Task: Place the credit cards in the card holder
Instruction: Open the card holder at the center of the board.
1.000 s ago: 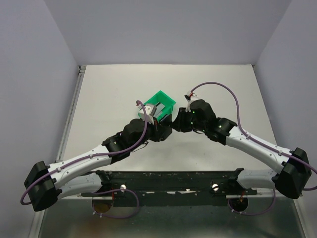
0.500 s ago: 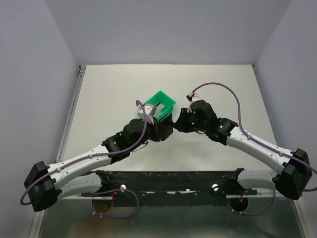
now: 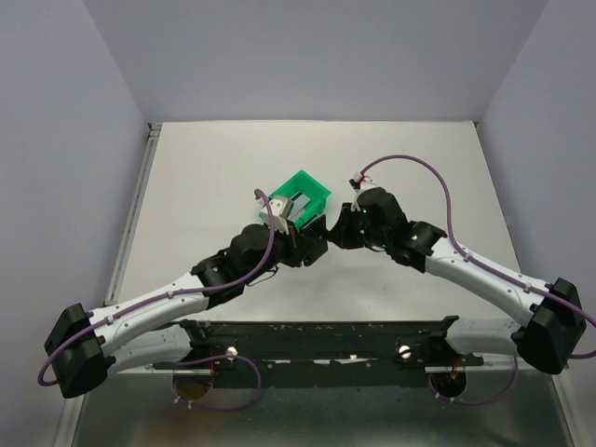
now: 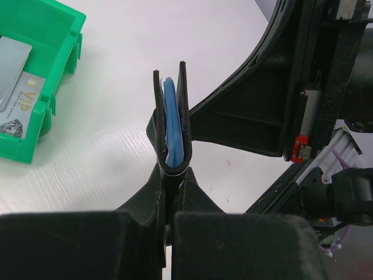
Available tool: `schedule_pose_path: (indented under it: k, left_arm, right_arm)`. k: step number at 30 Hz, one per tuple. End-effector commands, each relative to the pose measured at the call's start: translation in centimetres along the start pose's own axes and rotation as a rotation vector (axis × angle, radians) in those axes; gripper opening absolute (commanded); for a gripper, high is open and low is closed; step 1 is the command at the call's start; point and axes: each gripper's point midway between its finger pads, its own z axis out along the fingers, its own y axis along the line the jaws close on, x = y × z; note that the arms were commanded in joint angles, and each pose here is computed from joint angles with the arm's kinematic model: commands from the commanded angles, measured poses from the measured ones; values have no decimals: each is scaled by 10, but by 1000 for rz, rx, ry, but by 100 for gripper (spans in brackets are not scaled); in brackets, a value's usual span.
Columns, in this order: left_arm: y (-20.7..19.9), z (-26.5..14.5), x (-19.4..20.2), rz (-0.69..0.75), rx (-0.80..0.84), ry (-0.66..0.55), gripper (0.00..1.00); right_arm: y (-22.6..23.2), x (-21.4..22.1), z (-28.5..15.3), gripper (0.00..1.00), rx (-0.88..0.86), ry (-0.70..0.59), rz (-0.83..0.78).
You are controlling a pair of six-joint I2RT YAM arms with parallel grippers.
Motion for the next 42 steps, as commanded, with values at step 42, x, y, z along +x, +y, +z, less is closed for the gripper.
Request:
schedule_pose_path:
  k: [42]
  left_arm:
    - [59,37,118,53,-190,389,34]
  right_arm:
    - [-112,136,-20,1,408,359,122]
